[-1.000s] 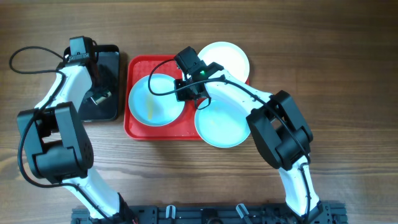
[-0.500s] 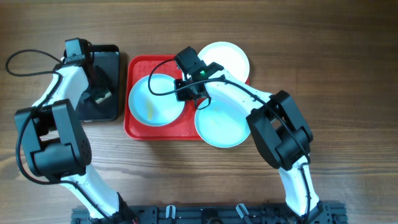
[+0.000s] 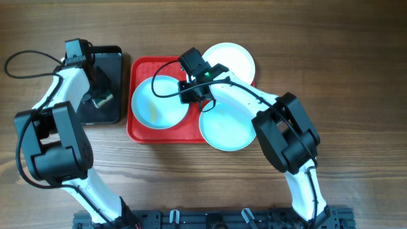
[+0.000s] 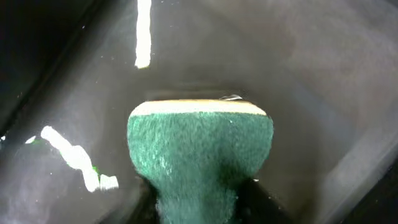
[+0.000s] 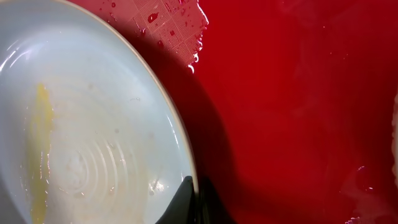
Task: Clean dirty plates on tray and stack at the side
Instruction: 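Grasp the green sponge with the left gripper and lift it, then carry the sponge with the left gripper onto the left light-blue plate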
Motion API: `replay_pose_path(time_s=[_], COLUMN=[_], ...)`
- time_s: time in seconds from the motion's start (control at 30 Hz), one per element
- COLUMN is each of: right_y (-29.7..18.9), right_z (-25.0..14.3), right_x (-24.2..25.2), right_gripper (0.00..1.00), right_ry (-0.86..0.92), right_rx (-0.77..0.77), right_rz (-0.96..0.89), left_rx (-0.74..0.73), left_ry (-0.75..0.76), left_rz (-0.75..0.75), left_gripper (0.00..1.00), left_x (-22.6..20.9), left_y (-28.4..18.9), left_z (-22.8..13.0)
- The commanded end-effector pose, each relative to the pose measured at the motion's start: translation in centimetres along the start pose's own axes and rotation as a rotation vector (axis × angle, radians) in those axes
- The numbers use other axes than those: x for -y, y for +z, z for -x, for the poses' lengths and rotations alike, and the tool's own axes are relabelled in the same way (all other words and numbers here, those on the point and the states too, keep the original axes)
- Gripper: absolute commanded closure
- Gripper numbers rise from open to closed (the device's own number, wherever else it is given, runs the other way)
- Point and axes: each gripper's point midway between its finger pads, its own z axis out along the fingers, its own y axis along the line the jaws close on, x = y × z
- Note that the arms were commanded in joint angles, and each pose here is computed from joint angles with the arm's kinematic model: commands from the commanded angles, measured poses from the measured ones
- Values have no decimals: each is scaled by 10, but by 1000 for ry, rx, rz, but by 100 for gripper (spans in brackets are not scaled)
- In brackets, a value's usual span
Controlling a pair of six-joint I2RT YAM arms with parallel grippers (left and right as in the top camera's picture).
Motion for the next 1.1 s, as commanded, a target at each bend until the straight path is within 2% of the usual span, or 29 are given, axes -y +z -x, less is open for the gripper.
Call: replay_pose_path(time_s=[0.0,0.07,0.13,0.17,0.23,0.5,0.77,0.9,1.07], right_y=[9,9,9,9,9,9,7,4,1], right_z=[2,2,2,2,2,3,4,7,11], right_x=[6,6,6,6,6,5,0,3,8], right_gripper=[96,96,96,96,96,96,96,96,96], right_ry=[4,4,4,5,5,3,-17,2,9], right_rx=[4,4,5,5,5,8,-3,-12,-26], right_rz=[-33,-33,-33,-33,-33,-30,18,57,108], left_rx=[-27,-59,-83,-91,-102,-64,15,-9,-135], left_ry=[-4,-1,2,4,6,27,148,198,295], left_rz=[-21,-29,-23,-20,-14,-41,-205,-331,-459], left_gripper=[67,64,65,70,96,96,96,96,96], left_x=[4,5,3,2,1,7,33,50,78], left_y=[8,15,21,23,25,6,-81,-110,-112], left_z=[-4,-13,-21,-23,-27,-9,27,16,-24])
